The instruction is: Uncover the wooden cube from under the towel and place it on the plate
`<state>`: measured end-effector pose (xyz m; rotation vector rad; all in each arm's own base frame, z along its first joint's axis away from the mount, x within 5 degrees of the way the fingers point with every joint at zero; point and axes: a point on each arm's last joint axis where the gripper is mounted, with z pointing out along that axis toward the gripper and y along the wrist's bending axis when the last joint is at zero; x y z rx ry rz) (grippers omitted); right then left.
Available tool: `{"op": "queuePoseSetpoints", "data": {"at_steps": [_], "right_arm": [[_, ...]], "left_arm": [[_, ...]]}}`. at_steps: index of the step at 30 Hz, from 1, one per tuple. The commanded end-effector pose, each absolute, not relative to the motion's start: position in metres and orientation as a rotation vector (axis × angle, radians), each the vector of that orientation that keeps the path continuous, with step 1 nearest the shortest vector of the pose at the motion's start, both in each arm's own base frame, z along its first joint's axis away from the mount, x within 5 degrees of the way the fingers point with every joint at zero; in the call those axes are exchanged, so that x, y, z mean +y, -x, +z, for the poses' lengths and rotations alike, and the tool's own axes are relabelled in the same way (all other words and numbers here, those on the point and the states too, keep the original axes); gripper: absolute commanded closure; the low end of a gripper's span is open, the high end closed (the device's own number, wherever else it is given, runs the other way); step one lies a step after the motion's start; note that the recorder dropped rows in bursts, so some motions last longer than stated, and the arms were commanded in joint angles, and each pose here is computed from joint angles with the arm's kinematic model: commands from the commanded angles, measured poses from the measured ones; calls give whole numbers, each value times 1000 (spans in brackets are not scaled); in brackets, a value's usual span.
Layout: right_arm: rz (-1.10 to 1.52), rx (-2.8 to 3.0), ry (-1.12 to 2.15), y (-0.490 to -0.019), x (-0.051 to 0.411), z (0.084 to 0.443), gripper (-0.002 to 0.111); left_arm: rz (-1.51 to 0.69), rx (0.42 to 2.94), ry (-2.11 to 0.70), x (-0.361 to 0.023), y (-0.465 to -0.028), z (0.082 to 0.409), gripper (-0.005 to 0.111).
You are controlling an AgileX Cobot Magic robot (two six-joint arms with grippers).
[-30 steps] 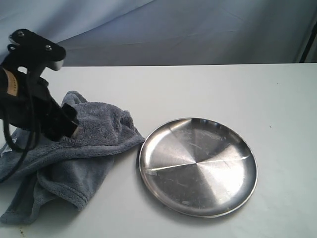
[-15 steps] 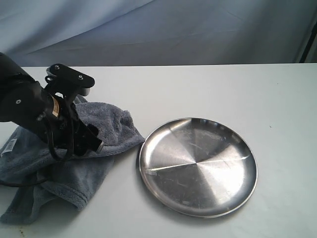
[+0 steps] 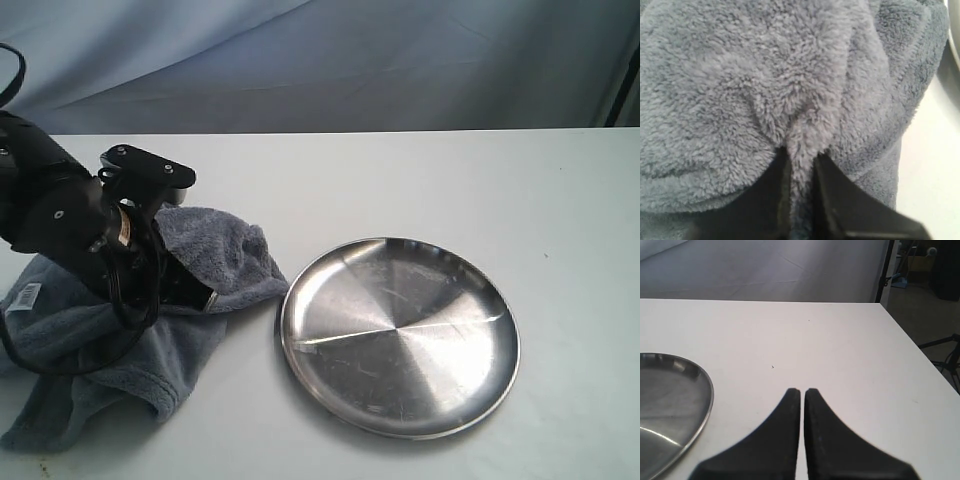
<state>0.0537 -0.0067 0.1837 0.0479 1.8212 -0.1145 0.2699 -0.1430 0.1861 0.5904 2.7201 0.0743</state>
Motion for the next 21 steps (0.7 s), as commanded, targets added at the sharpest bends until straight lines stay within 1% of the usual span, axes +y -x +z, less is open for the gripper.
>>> {"op": "queuePoseSetpoints", "data": {"at_steps": [1,5,13,21], "right_arm": [[-113,1817,-49,-53,-7,183,105],[-113,1817,-49,-53,-7,183,105],[-113,1817,-49,-53,-7,183,105],[-113,1817,-49,-53,-7,183,105]], "left_arm": [[53,2710,-568,-145,-270,189,107],[21,2667,-539,-144,-267,204,107],[-100,2486,-447,-140,-259,249,107],[-116,2398,-394,-125,-252,276,107]]}}
